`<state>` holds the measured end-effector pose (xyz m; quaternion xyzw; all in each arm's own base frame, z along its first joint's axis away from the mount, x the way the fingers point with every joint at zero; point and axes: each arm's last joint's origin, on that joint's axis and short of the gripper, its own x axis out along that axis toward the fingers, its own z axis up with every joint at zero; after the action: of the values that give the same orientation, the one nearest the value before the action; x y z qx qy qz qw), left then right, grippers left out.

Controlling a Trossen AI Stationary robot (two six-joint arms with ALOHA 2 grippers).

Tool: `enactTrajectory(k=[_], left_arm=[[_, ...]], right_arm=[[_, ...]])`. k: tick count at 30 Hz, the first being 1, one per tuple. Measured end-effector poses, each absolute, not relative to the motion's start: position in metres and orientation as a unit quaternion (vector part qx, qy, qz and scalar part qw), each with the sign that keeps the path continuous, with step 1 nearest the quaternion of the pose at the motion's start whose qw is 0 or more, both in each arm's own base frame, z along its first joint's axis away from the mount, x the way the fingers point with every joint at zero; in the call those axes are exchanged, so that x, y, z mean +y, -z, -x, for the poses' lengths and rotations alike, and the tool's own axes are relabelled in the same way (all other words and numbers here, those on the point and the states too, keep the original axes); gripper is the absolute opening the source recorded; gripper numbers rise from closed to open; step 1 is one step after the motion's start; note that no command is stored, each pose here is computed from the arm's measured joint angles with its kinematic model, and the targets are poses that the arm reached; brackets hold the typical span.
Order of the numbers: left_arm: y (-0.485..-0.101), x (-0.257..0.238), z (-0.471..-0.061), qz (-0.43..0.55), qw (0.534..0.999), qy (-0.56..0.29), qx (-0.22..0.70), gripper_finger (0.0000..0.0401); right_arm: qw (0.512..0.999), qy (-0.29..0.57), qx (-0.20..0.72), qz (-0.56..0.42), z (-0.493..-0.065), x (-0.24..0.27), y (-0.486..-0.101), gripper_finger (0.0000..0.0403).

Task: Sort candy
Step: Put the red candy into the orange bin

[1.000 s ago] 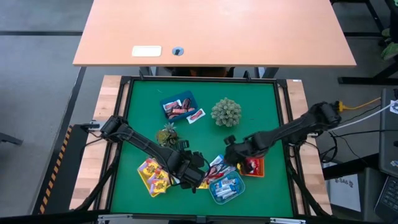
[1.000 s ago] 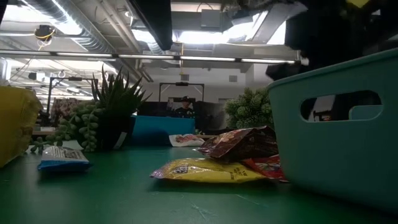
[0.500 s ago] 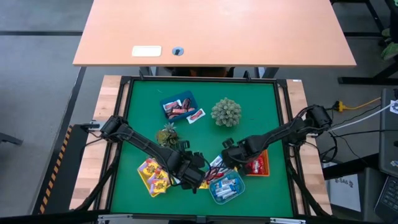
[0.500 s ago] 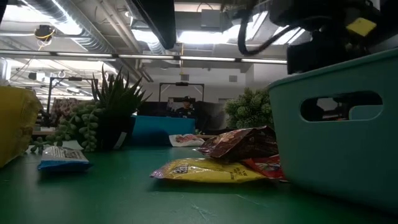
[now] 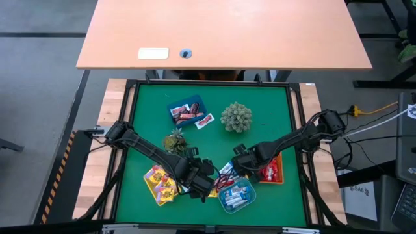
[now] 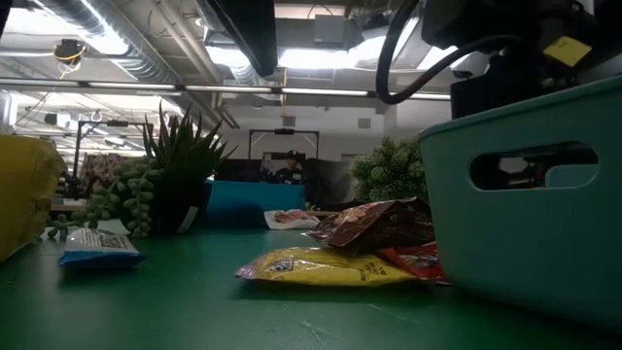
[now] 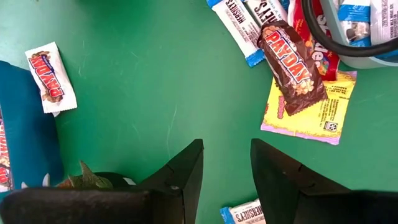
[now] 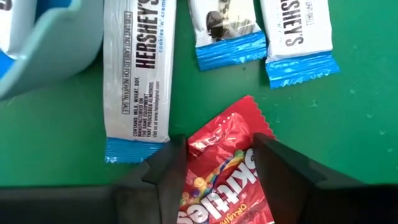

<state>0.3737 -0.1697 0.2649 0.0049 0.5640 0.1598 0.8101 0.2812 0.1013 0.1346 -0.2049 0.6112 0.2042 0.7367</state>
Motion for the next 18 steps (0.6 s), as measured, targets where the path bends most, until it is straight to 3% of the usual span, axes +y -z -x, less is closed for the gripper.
enactTrajectory(k=[13,18], left_arm=[[-0.2649,-0.1698,-0.3738,-0.004,0.811,-0.160,0.563,0.0120],[-0.2650,-0.1699,-0.3739,-0.004,0.811,-0.159,0.563,0.0120]], right_arm=[[0.738,-0.200,0.609,0.209,-0.2818,0.1013,-0.1335,0.0031],[0.744,-0.199,0.602,0.209,-0.2817,0.1010,-0.1389,0.0009]])
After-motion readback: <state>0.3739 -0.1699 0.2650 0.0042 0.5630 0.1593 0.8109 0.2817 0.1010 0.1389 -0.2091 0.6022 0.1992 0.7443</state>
